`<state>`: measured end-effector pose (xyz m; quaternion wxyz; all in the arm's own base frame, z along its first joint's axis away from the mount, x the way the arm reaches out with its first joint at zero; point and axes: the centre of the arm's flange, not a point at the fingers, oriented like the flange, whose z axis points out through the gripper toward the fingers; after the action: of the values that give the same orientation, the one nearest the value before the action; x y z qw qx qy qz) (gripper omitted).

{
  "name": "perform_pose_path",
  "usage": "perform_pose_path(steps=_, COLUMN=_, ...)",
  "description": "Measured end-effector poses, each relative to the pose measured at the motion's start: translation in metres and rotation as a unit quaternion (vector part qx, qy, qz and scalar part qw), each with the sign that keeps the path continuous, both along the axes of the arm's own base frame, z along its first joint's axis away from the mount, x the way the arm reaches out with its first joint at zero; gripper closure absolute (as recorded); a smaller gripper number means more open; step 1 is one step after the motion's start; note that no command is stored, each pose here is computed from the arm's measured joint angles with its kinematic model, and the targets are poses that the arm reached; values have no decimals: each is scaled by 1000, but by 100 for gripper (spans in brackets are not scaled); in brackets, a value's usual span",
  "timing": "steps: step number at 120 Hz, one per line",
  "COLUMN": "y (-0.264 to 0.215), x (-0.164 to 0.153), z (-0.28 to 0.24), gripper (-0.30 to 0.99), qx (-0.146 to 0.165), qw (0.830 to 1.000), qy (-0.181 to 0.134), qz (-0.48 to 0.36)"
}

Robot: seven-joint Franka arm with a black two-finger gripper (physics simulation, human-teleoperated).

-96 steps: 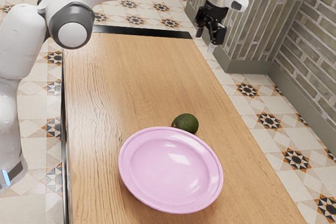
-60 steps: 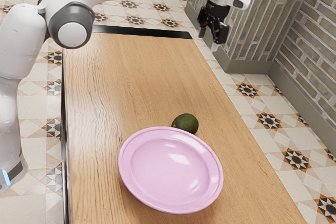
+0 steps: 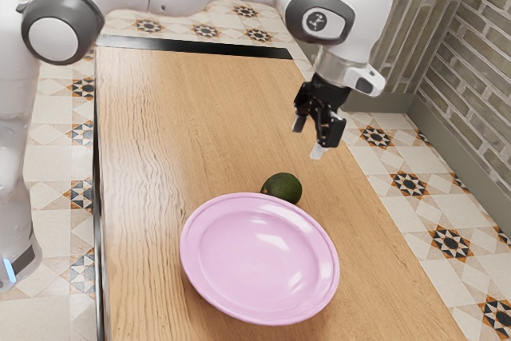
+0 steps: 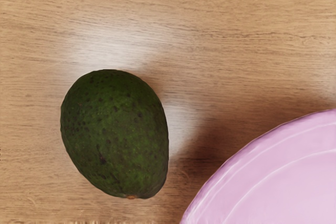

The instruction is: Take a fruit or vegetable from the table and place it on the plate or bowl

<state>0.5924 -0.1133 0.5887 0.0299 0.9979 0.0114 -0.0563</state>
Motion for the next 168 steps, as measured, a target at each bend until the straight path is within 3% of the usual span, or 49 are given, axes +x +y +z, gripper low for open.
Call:
perform_pose_path(steps=24, y=28, x=4, z=-19, gripper=0, qx=-15, qw=992, qy=21, qz=126)
perform_pose_path(steps=48, y=38, x=14, z=-36, gripper=0, qx=0, qw=973, qy=31, qz=229)
perform_pose_path(steps=72, y=23, x=10, z=-41, gripper=0, qx=51, qw=963, qy=14, qz=265)
perform_pose_path(steps=110, y=36, x=-67, z=-46, gripper=0, qx=57, qw=944, qy=0, qz=324)
perform_pose_path(steps=132, y=40, x=-99, z=-14, gripper=0, qx=55, qw=939, qy=-10, qz=339)
perform_pose_path(steps=168, y=83, x=-146, z=-18, gripper=0, qx=74, qw=927, qy=15, qz=367)
